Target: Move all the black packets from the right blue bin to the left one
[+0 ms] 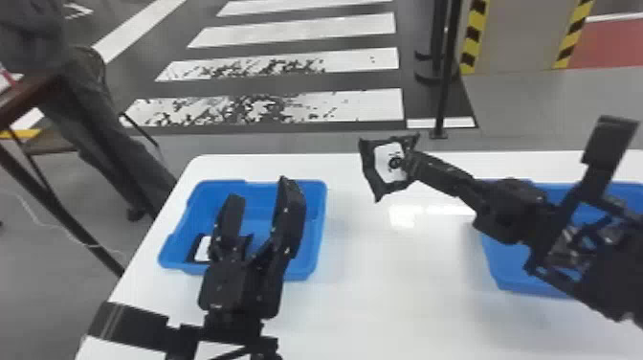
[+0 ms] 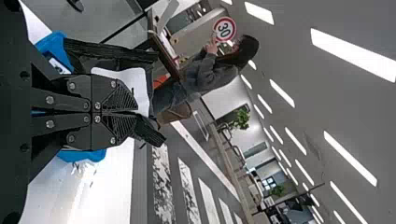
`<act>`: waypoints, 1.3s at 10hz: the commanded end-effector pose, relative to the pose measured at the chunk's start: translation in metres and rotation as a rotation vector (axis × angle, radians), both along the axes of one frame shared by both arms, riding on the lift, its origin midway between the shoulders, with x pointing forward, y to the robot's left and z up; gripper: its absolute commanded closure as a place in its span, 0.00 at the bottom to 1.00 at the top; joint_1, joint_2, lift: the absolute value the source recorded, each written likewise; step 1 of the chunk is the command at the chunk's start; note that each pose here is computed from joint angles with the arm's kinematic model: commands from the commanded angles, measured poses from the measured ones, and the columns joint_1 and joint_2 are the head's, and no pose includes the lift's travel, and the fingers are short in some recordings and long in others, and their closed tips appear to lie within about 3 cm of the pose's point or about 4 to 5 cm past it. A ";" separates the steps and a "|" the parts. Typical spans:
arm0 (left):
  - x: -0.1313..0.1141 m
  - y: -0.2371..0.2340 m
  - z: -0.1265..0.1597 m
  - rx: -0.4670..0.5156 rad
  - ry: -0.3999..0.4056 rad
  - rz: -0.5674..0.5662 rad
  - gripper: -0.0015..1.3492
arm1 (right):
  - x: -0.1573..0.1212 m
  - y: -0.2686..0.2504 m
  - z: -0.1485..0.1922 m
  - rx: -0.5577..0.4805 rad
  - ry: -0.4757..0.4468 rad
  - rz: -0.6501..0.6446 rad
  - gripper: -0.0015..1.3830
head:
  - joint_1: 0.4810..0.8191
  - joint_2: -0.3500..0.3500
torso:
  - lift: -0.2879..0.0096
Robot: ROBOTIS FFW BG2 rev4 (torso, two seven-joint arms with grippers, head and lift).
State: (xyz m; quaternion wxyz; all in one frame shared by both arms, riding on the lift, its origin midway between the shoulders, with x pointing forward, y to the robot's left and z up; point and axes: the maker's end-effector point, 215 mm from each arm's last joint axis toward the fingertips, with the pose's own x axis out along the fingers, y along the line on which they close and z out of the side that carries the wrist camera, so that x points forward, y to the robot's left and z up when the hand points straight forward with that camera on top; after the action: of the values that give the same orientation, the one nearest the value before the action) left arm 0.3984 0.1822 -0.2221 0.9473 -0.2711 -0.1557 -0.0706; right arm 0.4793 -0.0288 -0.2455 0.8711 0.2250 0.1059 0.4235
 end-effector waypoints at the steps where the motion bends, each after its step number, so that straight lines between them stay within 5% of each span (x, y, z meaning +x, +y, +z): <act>1: 0.004 -0.009 -0.005 0.007 0.019 -0.031 0.11 | -0.010 0.023 0.003 0.024 0.009 0.058 0.86 | 0.63 0.77 | 0.50; 11: 0.009 -0.039 -0.011 0.033 0.041 -0.118 0.12 | -0.049 0.084 0.004 0.085 0.058 0.225 0.86 | 0.63 0.86 | 0.50; 12: 0.009 -0.039 -0.010 0.051 0.038 -0.110 0.31 | -0.050 0.085 0.004 0.085 0.059 0.227 0.86 | 0.63 0.87 | 0.50; 13: 0.009 -0.037 -0.010 0.085 0.059 -0.097 0.81 | -0.050 0.085 0.004 0.085 0.059 0.228 0.86 | 0.63 0.87 | 0.50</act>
State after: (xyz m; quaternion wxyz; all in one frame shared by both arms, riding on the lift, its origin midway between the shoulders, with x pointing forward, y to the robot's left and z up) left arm 0.4083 0.1470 -0.2328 0.9555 -0.2487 -0.1137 -0.1105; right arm 0.4293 0.0559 -0.2413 0.8037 0.2608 0.1382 0.5167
